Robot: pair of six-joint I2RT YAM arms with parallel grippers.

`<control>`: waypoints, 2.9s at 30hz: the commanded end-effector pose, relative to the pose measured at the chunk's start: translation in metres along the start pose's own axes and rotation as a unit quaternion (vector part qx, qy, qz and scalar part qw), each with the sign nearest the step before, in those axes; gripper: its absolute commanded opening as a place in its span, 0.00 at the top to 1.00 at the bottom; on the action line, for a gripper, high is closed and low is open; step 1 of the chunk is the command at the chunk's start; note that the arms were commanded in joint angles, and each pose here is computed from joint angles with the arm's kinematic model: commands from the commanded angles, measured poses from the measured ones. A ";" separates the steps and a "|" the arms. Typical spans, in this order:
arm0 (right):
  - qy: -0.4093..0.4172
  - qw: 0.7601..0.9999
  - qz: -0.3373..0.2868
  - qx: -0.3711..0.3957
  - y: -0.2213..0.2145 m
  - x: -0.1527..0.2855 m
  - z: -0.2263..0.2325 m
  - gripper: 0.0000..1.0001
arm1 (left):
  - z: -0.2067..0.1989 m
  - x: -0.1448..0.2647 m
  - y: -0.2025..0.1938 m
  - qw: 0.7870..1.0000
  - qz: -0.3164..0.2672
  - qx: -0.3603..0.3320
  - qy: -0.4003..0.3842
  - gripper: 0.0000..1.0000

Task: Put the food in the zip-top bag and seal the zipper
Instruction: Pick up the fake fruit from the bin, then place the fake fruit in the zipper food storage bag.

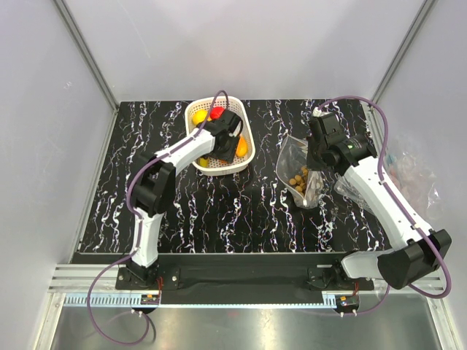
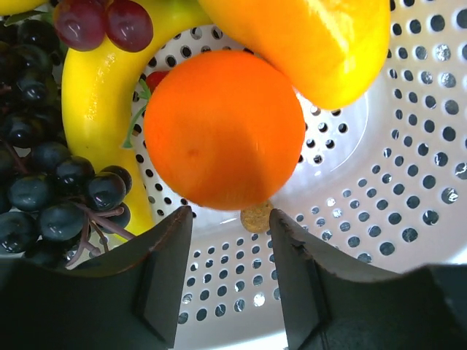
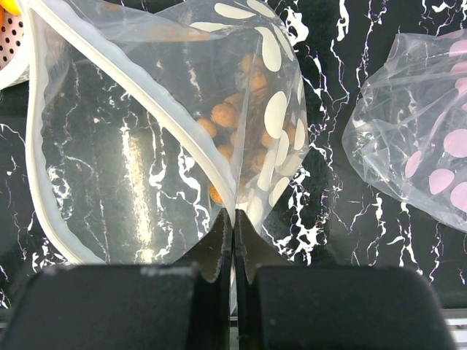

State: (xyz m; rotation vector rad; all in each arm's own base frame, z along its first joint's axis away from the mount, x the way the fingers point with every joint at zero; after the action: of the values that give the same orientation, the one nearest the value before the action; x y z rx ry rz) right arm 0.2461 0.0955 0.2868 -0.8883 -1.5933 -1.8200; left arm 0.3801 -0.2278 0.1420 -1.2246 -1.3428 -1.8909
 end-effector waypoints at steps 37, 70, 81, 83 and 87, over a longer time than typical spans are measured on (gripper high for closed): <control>0.013 1.000 -0.012 -0.006 0.005 0.009 0.001 1.00 | 0.014 0.008 0.041 0.998 -0.051 0.003 -0.035 0.37; 0.027 0.999 -0.019 -0.003 0.017 0.015 0.007 1.00 | -0.085 0.264 0.000 0.860 -0.350 -0.007 -0.371 0.57; 0.028 0.999 -0.025 -0.013 0.017 0.029 0.002 1.00 | -0.154 0.235 0.012 0.852 -0.321 -0.037 -0.412 0.60; 0.031 0.999 -0.023 -0.014 0.016 0.029 0.002 1.00 | -0.160 0.225 0.016 0.854 -0.319 -0.032 -0.410 0.60; 0.029 0.999 -0.025 -0.015 0.014 0.031 0.000 1.00 | -0.165 0.212 0.027 0.863 -0.319 -0.028 -0.390 0.60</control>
State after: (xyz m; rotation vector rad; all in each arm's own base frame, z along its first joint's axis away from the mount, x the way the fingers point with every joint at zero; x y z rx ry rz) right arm 0.2425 0.0968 0.3006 -0.8698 -1.5685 -1.8247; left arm 0.2299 -0.3594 0.2911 -1.9406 -2.1970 -1.8452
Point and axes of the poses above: each gripper's point midway between its finger pads, its own x axis back along the fingers, its own z axis along the line the jaws close on, y = z × x, the point moved 8 cm from there along x, back along the fingers, and after that the axes turned 6 degrees about -x, right-handed, at the moved point
